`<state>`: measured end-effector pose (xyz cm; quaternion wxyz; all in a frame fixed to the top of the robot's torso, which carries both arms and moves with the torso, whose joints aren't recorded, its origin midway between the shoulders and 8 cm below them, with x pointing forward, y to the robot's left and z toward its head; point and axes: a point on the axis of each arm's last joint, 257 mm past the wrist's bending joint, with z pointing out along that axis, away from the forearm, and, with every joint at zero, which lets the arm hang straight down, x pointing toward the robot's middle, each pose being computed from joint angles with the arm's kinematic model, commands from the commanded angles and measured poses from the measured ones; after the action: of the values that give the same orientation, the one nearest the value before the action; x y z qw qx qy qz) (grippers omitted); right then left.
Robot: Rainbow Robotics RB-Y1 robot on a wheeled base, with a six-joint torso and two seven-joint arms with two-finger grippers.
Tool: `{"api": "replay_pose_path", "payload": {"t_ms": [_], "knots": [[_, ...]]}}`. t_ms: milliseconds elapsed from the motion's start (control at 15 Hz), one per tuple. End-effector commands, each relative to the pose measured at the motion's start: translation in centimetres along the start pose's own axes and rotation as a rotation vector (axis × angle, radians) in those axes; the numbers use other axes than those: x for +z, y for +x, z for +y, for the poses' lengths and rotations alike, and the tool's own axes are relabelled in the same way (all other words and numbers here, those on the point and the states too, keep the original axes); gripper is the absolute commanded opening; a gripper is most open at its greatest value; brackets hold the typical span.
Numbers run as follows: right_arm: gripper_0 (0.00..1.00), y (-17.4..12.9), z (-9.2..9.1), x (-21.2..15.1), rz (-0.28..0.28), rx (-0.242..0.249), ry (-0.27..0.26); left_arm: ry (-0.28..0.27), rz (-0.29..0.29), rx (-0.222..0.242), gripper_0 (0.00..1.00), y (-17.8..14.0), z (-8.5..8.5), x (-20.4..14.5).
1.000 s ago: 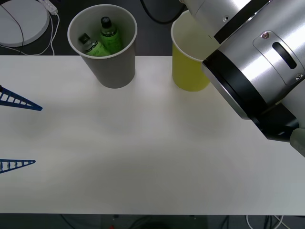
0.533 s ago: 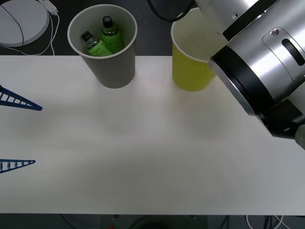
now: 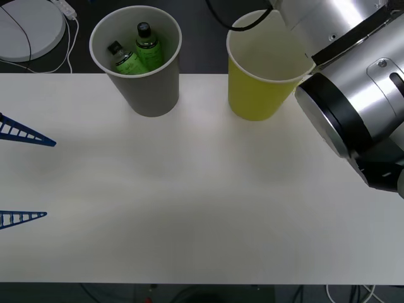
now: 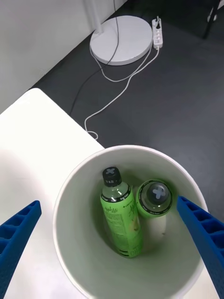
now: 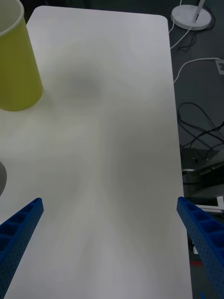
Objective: Put the can into the green bin and the plastic bottle into the gray bin
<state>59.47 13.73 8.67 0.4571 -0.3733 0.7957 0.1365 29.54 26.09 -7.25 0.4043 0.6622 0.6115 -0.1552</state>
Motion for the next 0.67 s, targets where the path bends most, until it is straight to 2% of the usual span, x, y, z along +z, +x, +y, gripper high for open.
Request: {"api": "replay_pose_path", "payload": {"t_ms": [67,267,400,667], "knots": [[1.00,0.6,-0.1,-1.0,0.002,-0.028,-0.017,0.000,0.000,0.000,1.00,0.0,0.0,0.0],[1.00,1.4,-0.3,-2.1,-0.011,-0.045,-0.025,0.000,0.000,0.000,1.00,0.0,0.0,0.0],[1.00,2.1,-0.5,-3.1,-0.013,-0.082,-0.035,0.000,0.000,0.000,1.00,0.0,0.0,0.0],[1.00,3.3,-0.5,-4.2,-0.037,-0.107,-0.045,0.000,0.000,0.000,1.00,0.0,0.0,0.0]]}}
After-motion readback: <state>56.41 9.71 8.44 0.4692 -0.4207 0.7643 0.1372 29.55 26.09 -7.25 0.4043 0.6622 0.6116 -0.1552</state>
